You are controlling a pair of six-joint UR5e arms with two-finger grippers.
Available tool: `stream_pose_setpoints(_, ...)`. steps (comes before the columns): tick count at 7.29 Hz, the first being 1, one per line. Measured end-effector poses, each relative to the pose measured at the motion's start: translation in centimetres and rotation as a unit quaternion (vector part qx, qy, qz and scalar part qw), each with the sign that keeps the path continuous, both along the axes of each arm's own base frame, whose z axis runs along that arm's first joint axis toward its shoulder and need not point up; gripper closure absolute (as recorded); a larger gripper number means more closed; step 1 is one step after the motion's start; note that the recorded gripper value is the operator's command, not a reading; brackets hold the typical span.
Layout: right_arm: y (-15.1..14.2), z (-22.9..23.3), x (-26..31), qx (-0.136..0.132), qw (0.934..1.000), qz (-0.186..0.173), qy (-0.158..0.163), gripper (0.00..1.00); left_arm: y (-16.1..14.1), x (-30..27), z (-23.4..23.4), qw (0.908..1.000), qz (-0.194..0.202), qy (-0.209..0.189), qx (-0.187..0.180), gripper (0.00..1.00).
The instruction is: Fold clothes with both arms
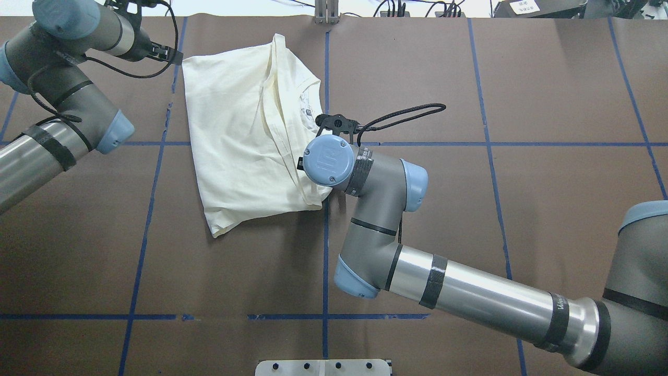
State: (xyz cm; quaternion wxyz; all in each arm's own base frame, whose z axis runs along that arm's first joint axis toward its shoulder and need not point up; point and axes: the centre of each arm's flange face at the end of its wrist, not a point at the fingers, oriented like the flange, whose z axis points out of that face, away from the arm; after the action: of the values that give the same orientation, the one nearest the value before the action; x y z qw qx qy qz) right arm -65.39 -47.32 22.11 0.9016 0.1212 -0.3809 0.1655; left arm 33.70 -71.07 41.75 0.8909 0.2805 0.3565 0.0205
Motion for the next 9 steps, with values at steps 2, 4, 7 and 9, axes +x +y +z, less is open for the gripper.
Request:
stream_pose_setpoints(2,-0.5,-0.3,0.4,0.002,1.0,0.002,-0.002,1.0,0.0,0.0,0.1,1.0,0.0,0.0,-0.001,0.0)
stream_pose_setpoints(4,-1.2,-0.7,1.1,0.004,1.0,0.005,-0.006,1.0,0.1,0.0,0.1,1.0,0.0,0.0,-0.001,0.0)
stream_pose_setpoints(7,-1.3,-0.8,1.6,0.003,0.9999,0.007,-0.01,1.0,0.1,0.1,0.1,1.0,0.0,0.001,-0.002,0.0)
stream_pose_setpoints(9,1.0,1.3,5.5,0.008,0.9997,0.002,-0.024,1.0,0.1,0.1,0.1,1.0,0.0,0.0,-0.001,0.0)
